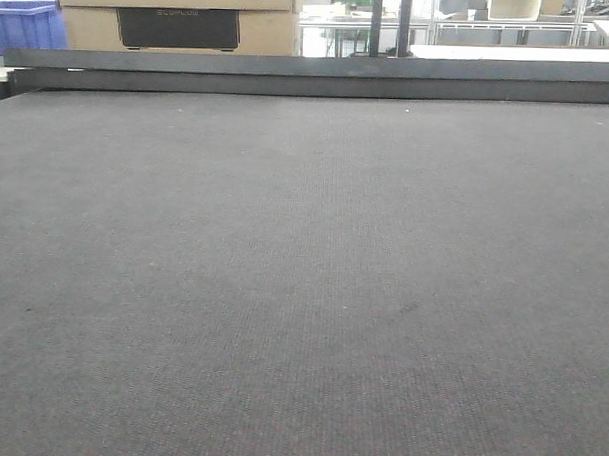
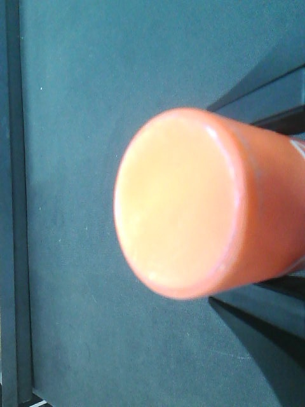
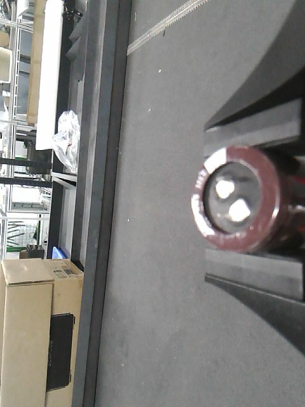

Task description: Place cylindrical capacitor in blue bin on shelf

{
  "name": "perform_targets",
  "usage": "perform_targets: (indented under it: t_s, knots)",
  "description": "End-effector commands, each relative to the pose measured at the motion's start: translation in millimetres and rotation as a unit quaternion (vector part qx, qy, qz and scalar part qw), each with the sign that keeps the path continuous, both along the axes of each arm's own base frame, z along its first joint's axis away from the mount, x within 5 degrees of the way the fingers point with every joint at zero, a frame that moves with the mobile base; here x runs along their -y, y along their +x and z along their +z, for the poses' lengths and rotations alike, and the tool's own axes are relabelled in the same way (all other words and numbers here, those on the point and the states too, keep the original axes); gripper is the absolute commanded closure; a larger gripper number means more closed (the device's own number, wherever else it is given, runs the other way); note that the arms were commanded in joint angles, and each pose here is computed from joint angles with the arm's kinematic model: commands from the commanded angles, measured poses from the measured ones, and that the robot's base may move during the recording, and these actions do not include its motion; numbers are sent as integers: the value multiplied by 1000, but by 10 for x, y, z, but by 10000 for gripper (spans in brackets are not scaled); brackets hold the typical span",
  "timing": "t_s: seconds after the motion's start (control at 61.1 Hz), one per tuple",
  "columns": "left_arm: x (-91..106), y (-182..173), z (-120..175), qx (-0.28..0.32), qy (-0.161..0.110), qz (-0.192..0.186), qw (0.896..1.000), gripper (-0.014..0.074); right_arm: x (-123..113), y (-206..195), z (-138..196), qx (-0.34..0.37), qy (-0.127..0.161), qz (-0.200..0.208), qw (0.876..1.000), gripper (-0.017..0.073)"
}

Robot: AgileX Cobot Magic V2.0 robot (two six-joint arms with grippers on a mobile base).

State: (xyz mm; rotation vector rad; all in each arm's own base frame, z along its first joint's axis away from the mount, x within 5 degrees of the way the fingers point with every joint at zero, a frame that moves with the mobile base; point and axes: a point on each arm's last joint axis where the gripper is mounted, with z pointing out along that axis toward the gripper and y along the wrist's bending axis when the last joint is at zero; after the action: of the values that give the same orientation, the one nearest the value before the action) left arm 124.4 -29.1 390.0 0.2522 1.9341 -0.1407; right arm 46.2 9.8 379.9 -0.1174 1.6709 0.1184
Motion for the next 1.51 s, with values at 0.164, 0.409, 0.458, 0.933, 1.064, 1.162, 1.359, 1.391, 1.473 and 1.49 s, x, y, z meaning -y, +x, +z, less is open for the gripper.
perform_targets:
  t_s: [0.164,0.409,0.458,0.933,1.064,1.162,1.359,1.391,1.473,1.49]
  knots:
    - [8,-12,34,14,-5,-4,1000,704,8,-15,41,17,-3,-3,1000,691]
    - [8,-12,34,14,-5,-4,1000,704,8,-15,41,17,-3,-3,1000,691]
    - [8,-12,34,14,-5,-4,1000,704,8,-15,41,17,-3,-3,1000,691]
    - [8,-12,34,14,-5,-4,1000,704,8,-15,41,17,-3,-3,1000,691]
    - [8,-12,34,14,-5,-4,1000,704,8,-15,41,17,-3,-3,1000,691]
    - [8,-12,34,14,-5,-4,1000,704,8,-15,41,17,-3,-3,1000,691]
    - [8,-12,34,14,-5,-4,1000,704,8,-15,41,17,-3,-3,1000,691]
    - [8,-12,34,14,-5,-4,1000,704,8,-15,41,17,-3,-3,1000,691]
    - [8,-12,34,14,-5,-4,1000,704,8,-15,41,17,-3,-3,1000,691]
    - [8,-12,34,14,-5,-4,1000,704,8,-15,41,17,-3,-3,1000,691]
